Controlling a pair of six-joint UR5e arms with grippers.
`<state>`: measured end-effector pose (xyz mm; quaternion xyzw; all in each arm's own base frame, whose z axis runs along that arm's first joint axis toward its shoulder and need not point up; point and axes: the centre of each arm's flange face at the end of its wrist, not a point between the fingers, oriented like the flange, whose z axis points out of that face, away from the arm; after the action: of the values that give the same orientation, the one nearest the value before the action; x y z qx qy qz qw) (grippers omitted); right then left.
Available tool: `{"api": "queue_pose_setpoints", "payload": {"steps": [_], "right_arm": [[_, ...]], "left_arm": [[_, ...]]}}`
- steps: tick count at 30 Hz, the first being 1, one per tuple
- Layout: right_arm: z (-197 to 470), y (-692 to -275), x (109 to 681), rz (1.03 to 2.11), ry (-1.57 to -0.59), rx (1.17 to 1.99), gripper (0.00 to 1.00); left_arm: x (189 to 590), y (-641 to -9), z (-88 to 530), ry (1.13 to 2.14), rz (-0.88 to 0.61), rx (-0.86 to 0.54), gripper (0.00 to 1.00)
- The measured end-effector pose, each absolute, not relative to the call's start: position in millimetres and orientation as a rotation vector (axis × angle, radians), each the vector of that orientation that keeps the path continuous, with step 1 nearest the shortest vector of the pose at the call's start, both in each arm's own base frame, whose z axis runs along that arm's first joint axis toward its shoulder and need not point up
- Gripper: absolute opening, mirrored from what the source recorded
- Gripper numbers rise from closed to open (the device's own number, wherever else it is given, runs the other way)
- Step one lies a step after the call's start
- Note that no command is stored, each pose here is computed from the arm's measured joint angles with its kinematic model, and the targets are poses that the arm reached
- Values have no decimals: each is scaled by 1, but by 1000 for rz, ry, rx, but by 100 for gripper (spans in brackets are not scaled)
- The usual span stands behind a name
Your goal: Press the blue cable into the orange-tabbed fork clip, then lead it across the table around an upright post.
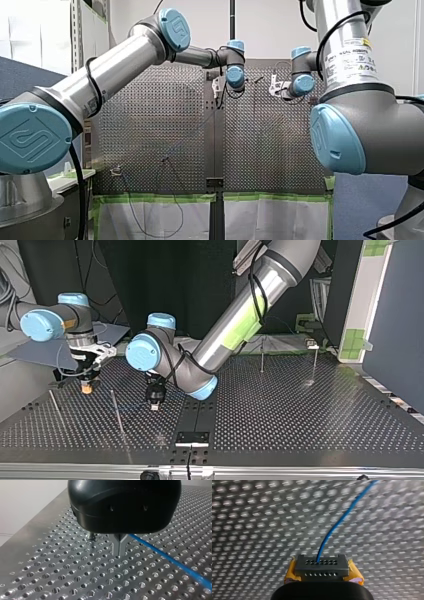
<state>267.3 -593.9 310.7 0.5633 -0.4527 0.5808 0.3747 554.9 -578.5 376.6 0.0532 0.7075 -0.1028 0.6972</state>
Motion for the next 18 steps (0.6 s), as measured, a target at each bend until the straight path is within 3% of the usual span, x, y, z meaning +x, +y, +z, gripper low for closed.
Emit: {"api": "queue_pose_setpoints", "payload": {"steps": [1,2,3,4,5,18], "right_arm": [[305,-594,267,1485,-1165,1445,0],[299,-593,267,1484,-1172,1448,0],[292,-593,266,1484,-1179,1450,0],[287,-592,266,1485,-1185,1451,0],[282,-591,266,1485,-1190,1452,0],[195,-589,262,1441,-1246,1472,0]], "left_arm": [[555,-578,375,1579,-227,121,44],[555,-578,373,1583,-221,127,63],[555,-578,370,1588,-215,133,63],[554,-577,366,1594,-209,139,83],[554,-577,363,1600,-203,145,96],[555,-572,353,1619,-170,141,100]]}}
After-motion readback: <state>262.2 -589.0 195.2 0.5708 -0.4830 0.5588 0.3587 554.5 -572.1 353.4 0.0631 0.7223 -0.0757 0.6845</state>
